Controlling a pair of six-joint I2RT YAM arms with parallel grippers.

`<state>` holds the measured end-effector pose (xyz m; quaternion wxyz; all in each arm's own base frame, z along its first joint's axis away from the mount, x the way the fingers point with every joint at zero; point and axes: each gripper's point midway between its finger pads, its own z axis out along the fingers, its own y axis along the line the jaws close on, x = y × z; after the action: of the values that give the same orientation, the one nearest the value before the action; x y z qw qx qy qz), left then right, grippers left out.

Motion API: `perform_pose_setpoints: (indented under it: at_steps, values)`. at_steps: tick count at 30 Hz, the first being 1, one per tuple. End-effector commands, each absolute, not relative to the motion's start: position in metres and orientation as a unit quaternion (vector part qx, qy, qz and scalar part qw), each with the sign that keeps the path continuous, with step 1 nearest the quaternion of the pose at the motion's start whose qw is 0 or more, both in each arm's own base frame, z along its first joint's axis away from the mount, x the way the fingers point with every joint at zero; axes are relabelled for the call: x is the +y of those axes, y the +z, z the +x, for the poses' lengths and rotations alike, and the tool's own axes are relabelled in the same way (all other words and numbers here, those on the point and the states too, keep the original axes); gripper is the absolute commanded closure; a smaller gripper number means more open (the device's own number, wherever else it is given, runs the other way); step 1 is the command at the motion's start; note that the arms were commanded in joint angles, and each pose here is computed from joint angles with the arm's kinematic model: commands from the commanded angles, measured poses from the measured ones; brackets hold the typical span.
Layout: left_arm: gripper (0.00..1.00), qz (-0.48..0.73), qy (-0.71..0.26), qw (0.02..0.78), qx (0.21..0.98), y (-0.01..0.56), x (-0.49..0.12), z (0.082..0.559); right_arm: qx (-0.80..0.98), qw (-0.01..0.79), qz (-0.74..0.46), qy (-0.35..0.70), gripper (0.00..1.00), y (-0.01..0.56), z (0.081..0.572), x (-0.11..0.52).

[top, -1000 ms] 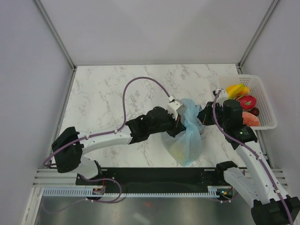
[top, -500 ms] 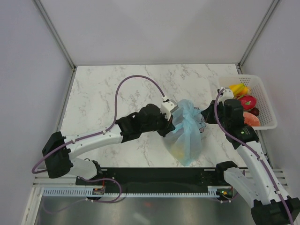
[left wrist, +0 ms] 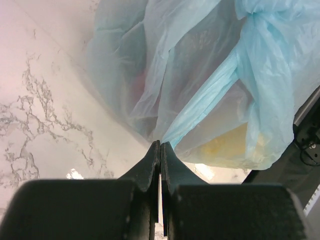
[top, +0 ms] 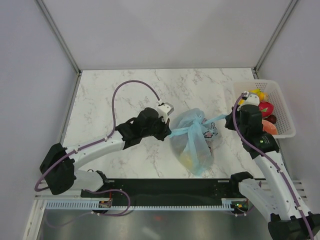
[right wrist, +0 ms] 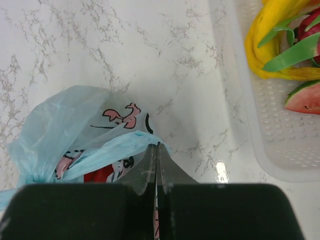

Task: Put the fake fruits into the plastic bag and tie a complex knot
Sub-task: Tie the plastic bag at the center of the board.

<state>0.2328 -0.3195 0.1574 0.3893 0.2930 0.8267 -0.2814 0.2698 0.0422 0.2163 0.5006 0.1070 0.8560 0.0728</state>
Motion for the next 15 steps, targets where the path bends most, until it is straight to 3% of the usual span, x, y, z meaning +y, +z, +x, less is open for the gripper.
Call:
perform_pose_setpoints:
  at_steps: [1, 11, 15]
  values:
    - [0.98, 0.265, -0.263, 0.393, 0.84, 0.15, -0.297, 0.238, 0.838, 0.519, 0.166, 0.017, 1.0, 0.214, 0.278, 0.014]
    - [0.98, 0.19, -0.237, 0.371, 0.878, 0.102, -0.247, 0.242, 0.827, 0.494, 0.268, 0.023, 1.0, 0.159, 0.276, -0.03]
    - [0.98, 0.203, -0.276, 0.397, 0.851, 0.126, -0.257, 0.244, 0.826, 0.504, 0.236, 0.085, 1.0, 0.164, 0.281, -0.007]
